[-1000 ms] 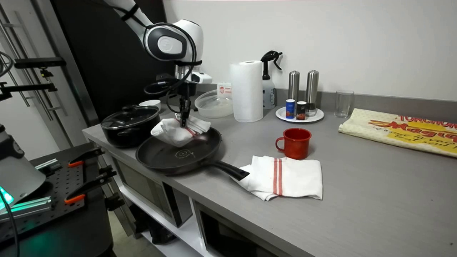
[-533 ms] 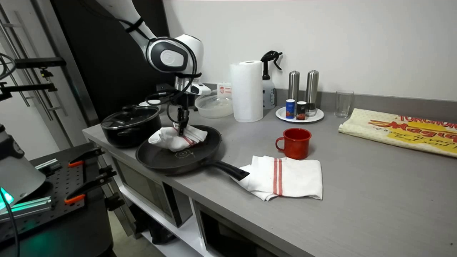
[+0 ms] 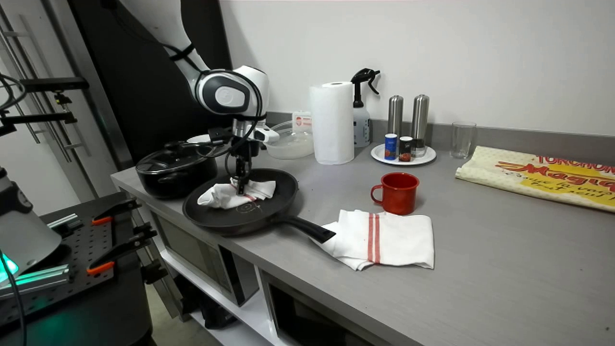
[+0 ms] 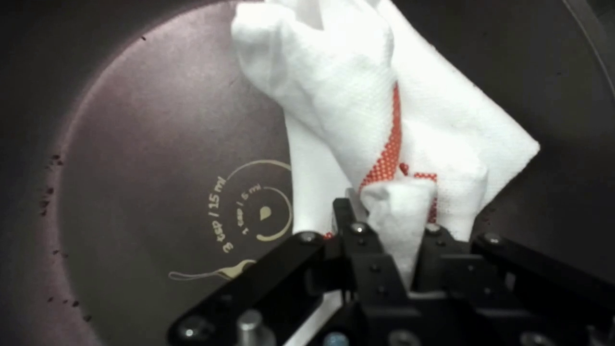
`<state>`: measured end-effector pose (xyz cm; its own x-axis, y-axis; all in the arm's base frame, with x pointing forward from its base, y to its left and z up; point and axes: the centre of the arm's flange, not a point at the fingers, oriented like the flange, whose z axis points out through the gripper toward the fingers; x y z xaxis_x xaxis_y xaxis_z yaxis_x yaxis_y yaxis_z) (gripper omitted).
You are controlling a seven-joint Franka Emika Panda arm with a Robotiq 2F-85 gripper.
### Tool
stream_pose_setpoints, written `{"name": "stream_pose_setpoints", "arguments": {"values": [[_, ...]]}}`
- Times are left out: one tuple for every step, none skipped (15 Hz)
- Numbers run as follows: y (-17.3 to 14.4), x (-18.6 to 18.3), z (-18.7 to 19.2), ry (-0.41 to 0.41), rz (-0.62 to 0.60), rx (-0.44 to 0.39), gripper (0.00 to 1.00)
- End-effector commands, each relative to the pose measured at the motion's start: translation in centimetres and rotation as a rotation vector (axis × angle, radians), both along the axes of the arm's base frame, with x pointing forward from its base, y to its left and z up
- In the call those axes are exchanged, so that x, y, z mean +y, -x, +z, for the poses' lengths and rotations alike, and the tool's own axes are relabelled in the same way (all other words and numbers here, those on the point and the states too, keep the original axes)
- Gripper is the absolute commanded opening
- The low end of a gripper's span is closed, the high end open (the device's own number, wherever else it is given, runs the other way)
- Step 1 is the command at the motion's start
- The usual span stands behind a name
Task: Use the white and red towel on the left to wipe the black pan
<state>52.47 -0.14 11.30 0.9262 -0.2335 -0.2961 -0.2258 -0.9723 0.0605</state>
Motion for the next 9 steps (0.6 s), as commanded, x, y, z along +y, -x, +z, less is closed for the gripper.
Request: {"name": "stream_pose_setpoints", "arguments": {"values": [[0.9,1.2,-1.9,0.024,0.028,-0.007,0.04],[1.1,1.3,-2.0,0.026,0.034,-0.008,0.04],[1.3,1.4,-2.1,0.028,0.041,-0.009,0.04],[1.5,1.5,-2.2,0.031,0.046,-0.009,0.04],[1.7,1.5,-2.3,0.036,0.048,-0.01,0.04],[2.0,1.4,-2.4,0.037,0.049,-0.014,0.04],[2.2,1.1,-2.3,0.039,0.046,-0.018,0.04],[2.4,0.8,-2.3,0.039,0.038,-0.022,0.04],[2.7,0.2,-2.3,0.038,0.025,-0.025,0.04]]}}
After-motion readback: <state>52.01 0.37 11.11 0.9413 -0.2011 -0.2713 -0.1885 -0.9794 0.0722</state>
